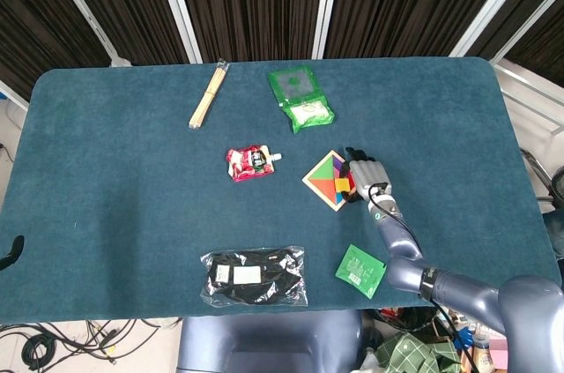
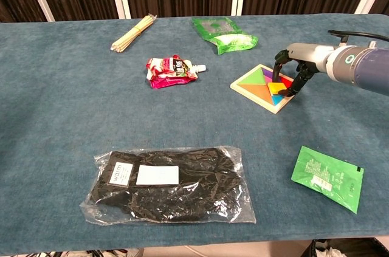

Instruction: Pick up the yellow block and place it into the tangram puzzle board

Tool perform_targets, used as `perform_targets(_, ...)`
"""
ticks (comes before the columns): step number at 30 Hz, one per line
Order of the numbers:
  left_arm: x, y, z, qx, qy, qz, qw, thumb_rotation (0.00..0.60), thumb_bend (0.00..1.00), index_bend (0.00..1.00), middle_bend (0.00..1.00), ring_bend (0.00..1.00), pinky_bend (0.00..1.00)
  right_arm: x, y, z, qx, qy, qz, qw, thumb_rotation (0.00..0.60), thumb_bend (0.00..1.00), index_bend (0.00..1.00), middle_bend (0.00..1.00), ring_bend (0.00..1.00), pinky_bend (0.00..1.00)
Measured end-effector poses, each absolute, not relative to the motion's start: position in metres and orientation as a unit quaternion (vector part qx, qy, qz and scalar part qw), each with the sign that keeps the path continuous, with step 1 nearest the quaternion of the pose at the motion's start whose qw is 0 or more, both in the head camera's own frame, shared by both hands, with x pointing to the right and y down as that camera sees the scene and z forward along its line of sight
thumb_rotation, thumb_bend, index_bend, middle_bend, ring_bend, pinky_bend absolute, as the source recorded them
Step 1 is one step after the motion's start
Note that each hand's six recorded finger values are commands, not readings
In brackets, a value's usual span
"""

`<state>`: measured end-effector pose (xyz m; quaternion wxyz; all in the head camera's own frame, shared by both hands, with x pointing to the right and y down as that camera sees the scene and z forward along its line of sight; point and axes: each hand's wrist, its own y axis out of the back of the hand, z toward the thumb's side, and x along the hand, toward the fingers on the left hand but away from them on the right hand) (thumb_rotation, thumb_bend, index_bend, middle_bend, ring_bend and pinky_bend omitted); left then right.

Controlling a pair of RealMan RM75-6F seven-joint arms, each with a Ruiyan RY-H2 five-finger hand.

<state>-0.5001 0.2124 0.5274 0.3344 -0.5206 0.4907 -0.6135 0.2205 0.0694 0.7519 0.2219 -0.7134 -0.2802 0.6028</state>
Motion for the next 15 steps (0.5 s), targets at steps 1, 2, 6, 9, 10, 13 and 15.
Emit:
perform_targets(1, -0.5001, 0.2124, 0.5273, -0.521, 0.491, -0.613, 0.334, 0.6, 0.32, 0.0, 0.0, 0.0, 0.0, 0.2205, 0.0694, 0.7518, -0.713, -0.28, 0.603, 0.222, 0.6, 0.28, 0.41, 0.0, 0.0, 0.14)
perform_targets(2, -0.5001, 0.2124, 0.5272, -0.52, 0.491, -0.613, 0.334, 0.6, 0.32, 0.0, 0.0, 0.0, 0.0, 0.2204, 0.0693, 0.7515, -0.713, -0.28, 0.603, 0.223, 0.6, 0.28, 0.41, 0.0, 0.0, 0.14)
perform_targets(6, -0.5003, 0.2125, 0.5272, -0.52, 0.492, -0.613, 0.334, 0.6, 0.32, 0.0, 0.0, 0.0, 0.0, 0.22, 0.0694, 0.751, -0.713, -0.28, 0.603, 0.223, 0.6, 0.28, 0.4, 0.0, 0.0, 0.14)
perform_targets(9, -0.5002, 0.2124, 0.5271, -0.52, 0.492, -0.613, 0.334, 0.6, 0.32, 0.0, 0.0, 0.0, 0.0, 0.2202, 0.0692, 0.7508, -0.712, -0.281, 0.603, 0.224, 0.6, 0.28, 0.39, 0.0, 0.0, 0.14)
perform_targets(10, -0.5002, 0.2124, 0.5271, -0.52, 0.492, -0.613, 0.334, 0.6, 0.32, 0.0, 0.0, 0.0, 0.0, 0.2205, 0.0691, 0.7509, -0.711, -0.281, 0.604, 0.224, 0.6, 0.28, 0.39, 0.0, 0.0, 0.14)
perform_targets(13, -0.5001, 0.2124, 0.527, -0.52, 0.492, -0.613, 0.334, 0.6, 0.32, 0.0, 0.0, 0.0, 0.0, 0.2214, 0.0693, 0.7513, -0.711, -0.281, 0.605, 0.224, 0.6, 0.28, 0.37, 0.0, 0.0, 0.14)
perform_targets(15, -0.5001, 0.2124, 0.527, -0.52, 0.492, -0.613, 0.334, 0.6, 0.32, 0.0, 0.0, 0.0, 0.0, 0.222, 0.0695, 0.7514, -0.71, -0.279, 0.606, 0.224, 0.6, 0.28, 0.36, 0.0, 0.0, 0.14)
